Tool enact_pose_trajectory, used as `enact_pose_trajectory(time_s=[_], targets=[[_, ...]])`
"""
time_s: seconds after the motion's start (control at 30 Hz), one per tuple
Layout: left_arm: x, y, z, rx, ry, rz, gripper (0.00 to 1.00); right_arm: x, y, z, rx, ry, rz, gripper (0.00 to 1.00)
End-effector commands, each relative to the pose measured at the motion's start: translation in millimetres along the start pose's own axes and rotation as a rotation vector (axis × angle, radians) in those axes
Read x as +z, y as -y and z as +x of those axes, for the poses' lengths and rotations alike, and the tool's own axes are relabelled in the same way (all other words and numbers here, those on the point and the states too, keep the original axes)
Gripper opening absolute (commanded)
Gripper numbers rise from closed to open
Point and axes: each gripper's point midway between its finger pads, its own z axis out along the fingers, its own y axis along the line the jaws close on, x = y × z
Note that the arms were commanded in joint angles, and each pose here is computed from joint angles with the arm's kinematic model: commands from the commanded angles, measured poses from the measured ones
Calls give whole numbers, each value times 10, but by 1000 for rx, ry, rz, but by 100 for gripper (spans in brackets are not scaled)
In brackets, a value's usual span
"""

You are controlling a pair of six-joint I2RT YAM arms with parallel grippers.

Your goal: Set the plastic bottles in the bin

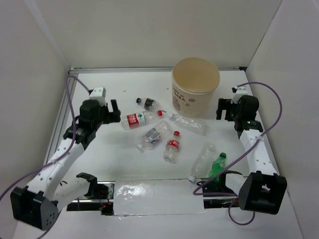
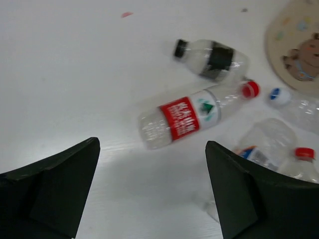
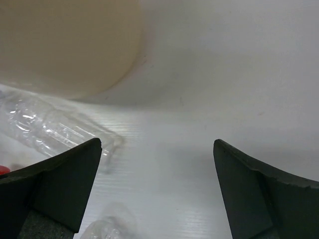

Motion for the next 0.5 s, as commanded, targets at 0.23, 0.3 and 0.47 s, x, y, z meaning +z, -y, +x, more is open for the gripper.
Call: enact_pose_trajectory(time_s=[0.23, 0.3, 0.47], targets=[[0, 914, 259, 365, -243, 341, 99, -81, 51, 52, -43, -78, -32, 100], [26, 974, 300, 416, -253, 361, 97, -81, 53, 119, -61, -97, -36, 100], [100, 1092, 384, 587, -271, 424, 53, -145, -81, 200, -151, -112, -159, 38]])
